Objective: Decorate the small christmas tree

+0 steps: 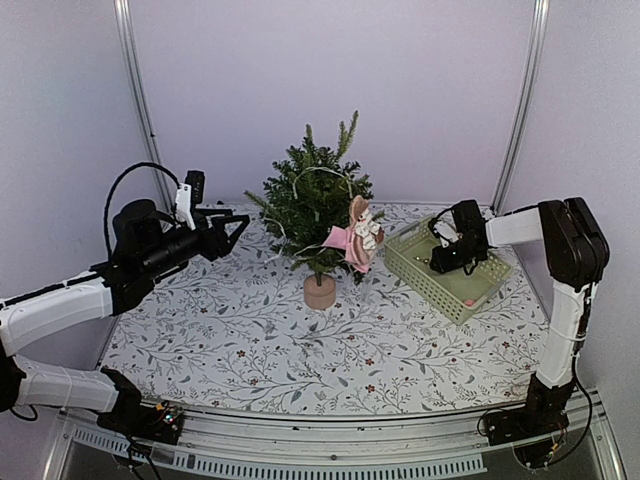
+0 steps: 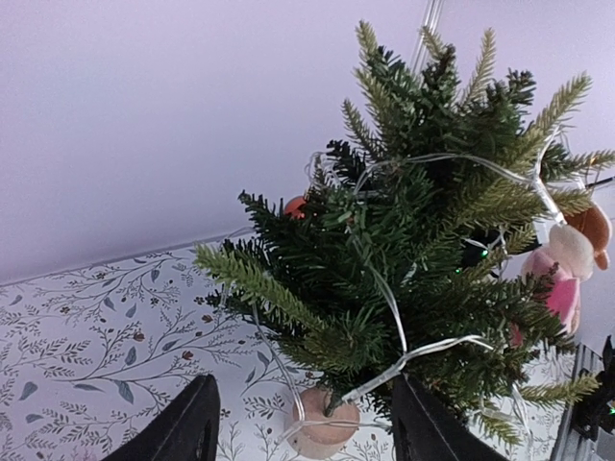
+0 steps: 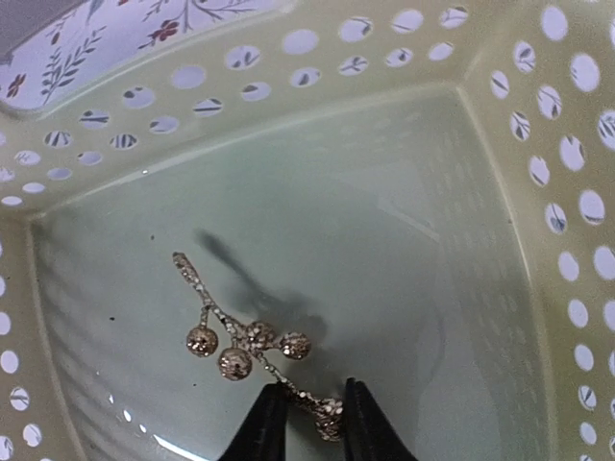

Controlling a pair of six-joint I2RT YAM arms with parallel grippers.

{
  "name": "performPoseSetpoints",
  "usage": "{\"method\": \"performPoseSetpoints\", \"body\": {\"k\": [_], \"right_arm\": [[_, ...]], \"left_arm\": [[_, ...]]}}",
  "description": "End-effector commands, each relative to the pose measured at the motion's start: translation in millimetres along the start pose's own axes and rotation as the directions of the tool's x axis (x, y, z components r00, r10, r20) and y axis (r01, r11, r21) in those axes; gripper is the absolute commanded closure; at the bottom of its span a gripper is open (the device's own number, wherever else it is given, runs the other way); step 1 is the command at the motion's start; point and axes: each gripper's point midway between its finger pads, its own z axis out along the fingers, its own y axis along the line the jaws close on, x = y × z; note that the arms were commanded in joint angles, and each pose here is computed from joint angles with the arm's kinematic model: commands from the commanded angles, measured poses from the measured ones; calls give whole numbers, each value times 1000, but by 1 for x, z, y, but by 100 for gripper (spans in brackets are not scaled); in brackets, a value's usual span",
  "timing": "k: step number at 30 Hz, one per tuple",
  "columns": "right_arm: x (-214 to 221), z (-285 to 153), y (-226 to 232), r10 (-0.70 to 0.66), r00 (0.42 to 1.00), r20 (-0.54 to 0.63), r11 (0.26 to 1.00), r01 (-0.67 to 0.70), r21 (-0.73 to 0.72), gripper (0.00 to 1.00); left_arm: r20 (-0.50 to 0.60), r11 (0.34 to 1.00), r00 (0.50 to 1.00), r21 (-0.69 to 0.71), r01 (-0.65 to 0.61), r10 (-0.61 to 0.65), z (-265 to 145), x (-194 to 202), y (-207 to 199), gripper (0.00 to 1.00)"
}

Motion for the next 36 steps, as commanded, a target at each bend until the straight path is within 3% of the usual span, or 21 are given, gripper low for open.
{"method": "performPoseSetpoints", "body": {"k": [1, 3, 5, 17, 24, 29, 36], "right_arm": [[22, 14, 8, 2, 997, -75, 999, -6, -54, 83], [25, 15, 9, 2, 996, -86, 998, -7, -58, 94], [26, 12, 8, 6, 996, -86, 998, -10, -54, 100], [-38, -84, 16, 23, 989, 145, 999, -17, -44, 100], [-55, -161, 67, -75, 954, 290, 985, 116, -128, 100], [-62, -227, 118, -141, 906, 399, 946, 242, -215, 100], [-33, -324, 192, -198, 818, 540, 804, 450, -388, 100]], "left_arm": [[26, 1000, 1000, 15, -9, 8, 1, -9, -2, 37], [27, 1000, 1000, 17, -10, 9, 1, -10, -3, 37], [32, 1000, 999, 13, -12, 12, 0, -12, -2, 37], [58, 998, 996, 27, -65, 63, -9, -25, -10, 37], [130, 976, 975, 102, -193, 179, -25, -50, -36, 37], [178, 904, 918, 184, -386, 356, -38, -61, -81, 38], [261, 761, 814, 292, -579, 519, -53, -65, -157, 41]]}}
